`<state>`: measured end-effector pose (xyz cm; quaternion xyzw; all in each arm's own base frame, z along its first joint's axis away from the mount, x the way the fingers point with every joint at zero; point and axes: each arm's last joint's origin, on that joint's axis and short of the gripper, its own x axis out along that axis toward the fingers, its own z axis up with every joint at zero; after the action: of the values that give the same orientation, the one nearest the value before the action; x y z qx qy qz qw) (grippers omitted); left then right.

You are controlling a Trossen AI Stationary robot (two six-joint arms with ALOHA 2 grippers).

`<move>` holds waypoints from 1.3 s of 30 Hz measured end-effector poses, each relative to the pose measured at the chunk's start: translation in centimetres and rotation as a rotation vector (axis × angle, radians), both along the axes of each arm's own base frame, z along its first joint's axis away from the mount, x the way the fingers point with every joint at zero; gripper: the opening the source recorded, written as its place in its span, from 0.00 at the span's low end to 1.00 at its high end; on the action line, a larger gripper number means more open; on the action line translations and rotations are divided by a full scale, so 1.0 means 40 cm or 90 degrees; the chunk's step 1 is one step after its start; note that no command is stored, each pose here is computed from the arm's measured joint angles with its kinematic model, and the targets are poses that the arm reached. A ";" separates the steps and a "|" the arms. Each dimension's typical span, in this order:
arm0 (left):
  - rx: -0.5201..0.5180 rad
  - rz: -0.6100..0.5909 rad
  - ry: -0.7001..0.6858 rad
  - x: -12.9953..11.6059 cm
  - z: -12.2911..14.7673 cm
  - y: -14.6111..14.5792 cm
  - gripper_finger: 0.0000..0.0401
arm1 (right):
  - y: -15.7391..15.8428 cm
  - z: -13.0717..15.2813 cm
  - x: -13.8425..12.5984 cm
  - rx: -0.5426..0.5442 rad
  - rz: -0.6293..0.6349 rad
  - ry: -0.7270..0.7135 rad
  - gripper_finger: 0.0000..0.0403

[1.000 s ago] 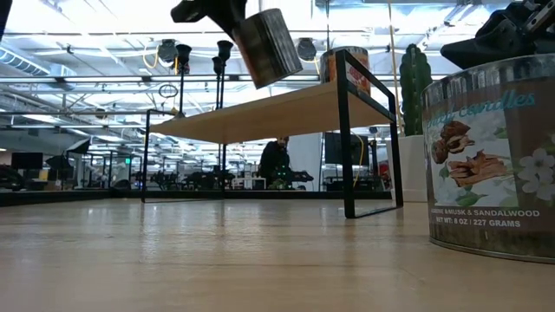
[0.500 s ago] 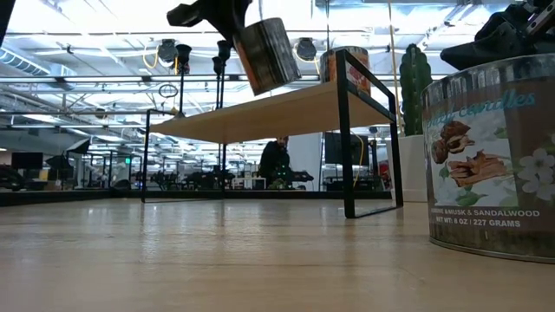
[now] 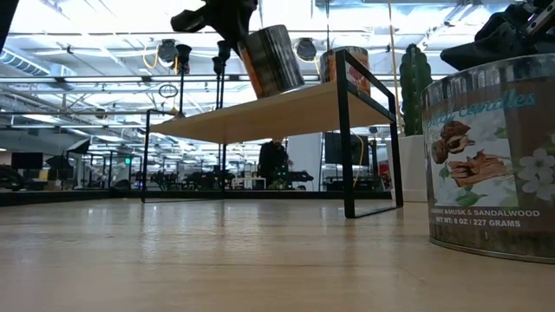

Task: Pick & Place candle stick holders
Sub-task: Put the orange black candle tin on the shelf, then adjust the right orange black candle tin to align with the others

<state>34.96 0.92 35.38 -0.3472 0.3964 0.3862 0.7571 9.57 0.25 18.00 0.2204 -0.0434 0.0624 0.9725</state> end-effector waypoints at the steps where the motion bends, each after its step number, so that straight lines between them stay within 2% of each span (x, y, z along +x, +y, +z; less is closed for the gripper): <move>1: 0.000 0.001 0.001 0.000 0.000 0.002 0.01 | 0.000 0.000 0.000 0.000 0.000 0.000 0.01; 13: -0.019 0.014 -0.001 -0.001 0.000 0.036 0.02 | 0.000 0.000 0.000 0.004 0.001 0.000 0.01; 25: -0.019 0.022 -0.005 -0.003 0.003 0.061 0.20 | 0.004 0.000 0.000 0.001 0.034 0.001 0.01; 31: -0.005 -0.004 -0.047 -0.037 0.052 0.059 0.22 | 0.004 0.000 0.000 0.001 0.034 0.000 0.01; 35: -0.007 -0.052 -0.079 -0.074 0.096 0.021 0.22 | 0.004 0.000 0.000 0.001 0.034 0.000 0.01; 39: -0.002 -0.117 -0.055 -0.087 0.097 -0.057 0.22 | 0.004 0.000 0.000 0.001 0.033 0.002 0.01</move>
<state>31.47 -1.35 39.28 -0.3269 0.3942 0.2988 0.8053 9.56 0.40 17.98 0.2221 -0.0366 0.0874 0.9704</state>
